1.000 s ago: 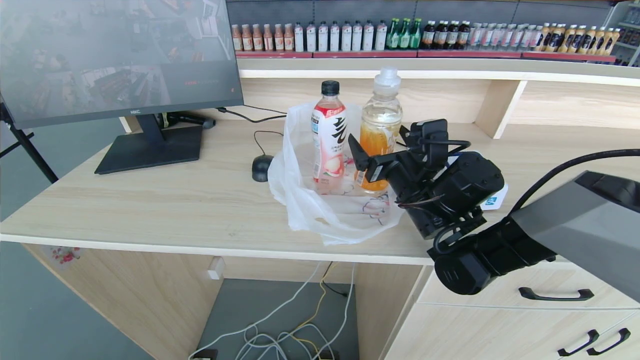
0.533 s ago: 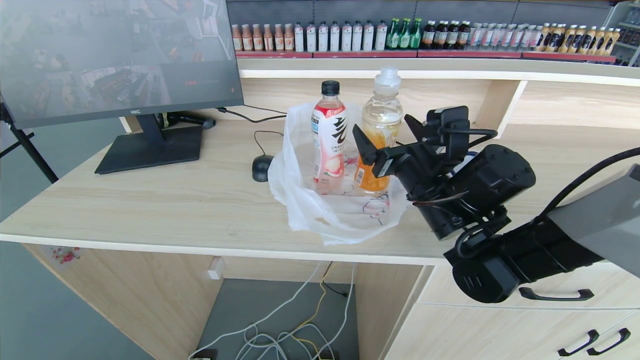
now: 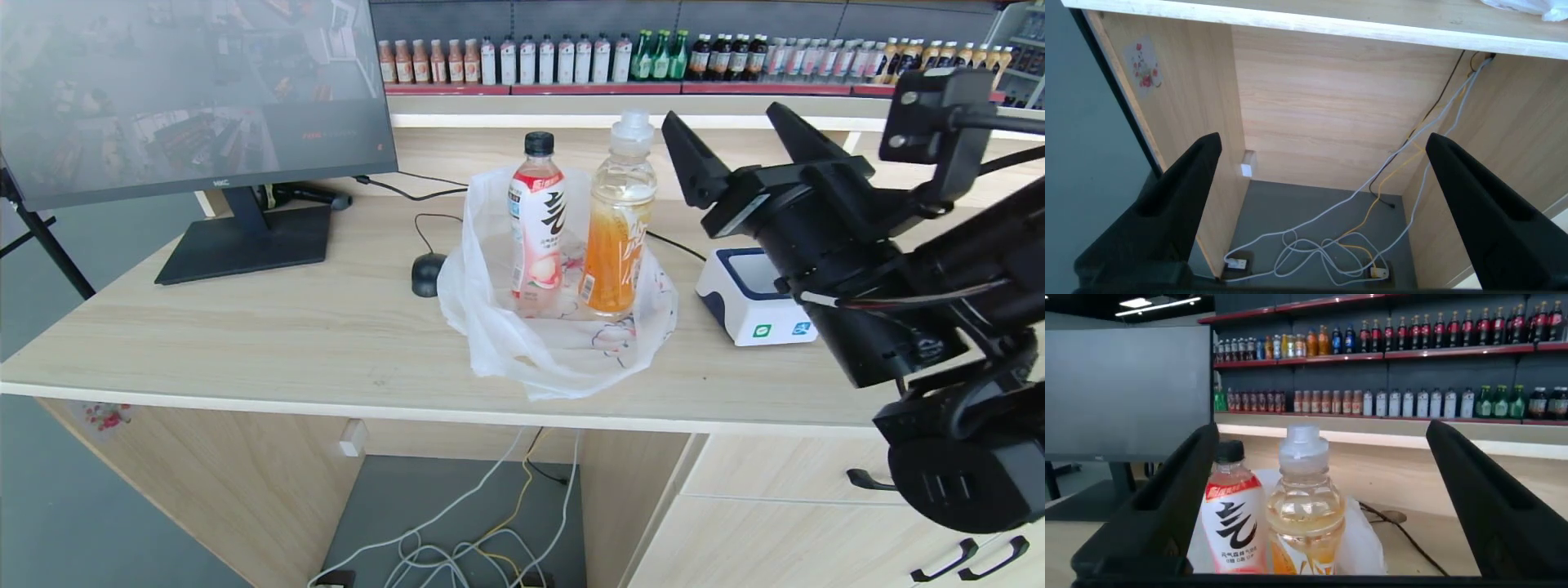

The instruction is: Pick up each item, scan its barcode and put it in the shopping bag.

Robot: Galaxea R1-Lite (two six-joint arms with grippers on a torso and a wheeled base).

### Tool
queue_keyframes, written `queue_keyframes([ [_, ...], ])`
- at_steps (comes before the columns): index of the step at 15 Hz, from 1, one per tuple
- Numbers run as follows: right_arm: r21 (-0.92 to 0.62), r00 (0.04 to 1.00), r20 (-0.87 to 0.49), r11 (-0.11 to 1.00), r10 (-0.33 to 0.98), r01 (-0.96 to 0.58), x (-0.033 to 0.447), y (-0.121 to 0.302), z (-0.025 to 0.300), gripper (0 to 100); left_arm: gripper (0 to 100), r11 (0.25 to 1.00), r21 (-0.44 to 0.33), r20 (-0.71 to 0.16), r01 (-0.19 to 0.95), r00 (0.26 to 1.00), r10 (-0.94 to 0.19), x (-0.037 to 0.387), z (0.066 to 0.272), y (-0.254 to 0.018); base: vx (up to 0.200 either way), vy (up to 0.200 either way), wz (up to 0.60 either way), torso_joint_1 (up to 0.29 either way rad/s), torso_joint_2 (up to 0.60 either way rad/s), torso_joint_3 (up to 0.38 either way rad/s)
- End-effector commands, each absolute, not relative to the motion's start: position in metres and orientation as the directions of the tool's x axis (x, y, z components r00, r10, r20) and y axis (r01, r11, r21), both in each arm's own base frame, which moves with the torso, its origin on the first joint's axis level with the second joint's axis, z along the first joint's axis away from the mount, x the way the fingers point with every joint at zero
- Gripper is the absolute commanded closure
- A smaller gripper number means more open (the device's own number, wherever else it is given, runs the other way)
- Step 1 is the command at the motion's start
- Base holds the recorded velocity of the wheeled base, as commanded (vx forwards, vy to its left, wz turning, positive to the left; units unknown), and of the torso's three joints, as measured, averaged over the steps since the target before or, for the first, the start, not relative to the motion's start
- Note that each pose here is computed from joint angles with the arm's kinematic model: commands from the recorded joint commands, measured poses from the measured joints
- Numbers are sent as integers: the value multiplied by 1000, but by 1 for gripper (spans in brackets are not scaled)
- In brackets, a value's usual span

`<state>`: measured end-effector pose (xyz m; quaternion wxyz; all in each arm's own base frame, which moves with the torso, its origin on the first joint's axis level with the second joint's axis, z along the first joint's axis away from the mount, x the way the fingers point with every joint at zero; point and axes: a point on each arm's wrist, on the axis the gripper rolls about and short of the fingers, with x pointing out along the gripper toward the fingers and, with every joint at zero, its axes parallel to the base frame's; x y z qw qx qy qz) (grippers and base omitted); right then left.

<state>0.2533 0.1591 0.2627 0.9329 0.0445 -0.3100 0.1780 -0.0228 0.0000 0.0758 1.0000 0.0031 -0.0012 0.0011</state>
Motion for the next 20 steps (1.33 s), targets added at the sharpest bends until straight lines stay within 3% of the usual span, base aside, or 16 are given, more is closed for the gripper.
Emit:
queue_keyframes([
  [1,-7,692,671,935,267,-354,200,123,292,0,0,1000,6,3,-3,1000,3,-23,76,0,0,0,0,0,0,0],
  [6,-11,703,664,944,254,-331,116,66,267,0,0,1000,6,3,-3,1000,3,-23,76,0,0,0,0,0,0,0],
  [10,-25,746,602,940,286,-340,57,31,208,0,0,1000,6,3,-3,1000,3,-23,76,0,0,0,0,0,0,0],
  [12,-43,739,593,929,320,-367,47,26,205,0,0,1000,6,3,-3,1000,3,-23,76,0,0,0,0,0,0,0],
  [14,-66,779,513,921,361,-383,38,21,192,0,0,1000,6,3,-3,1000,3,-23,76,0,0,0,0,0,0,0],
  [20,-205,874,152,880,461,-428,-12,-10,104,0,0,1000,6,3,-3,1000,3,-23,76,0,0,0,0,0,0,0],
])
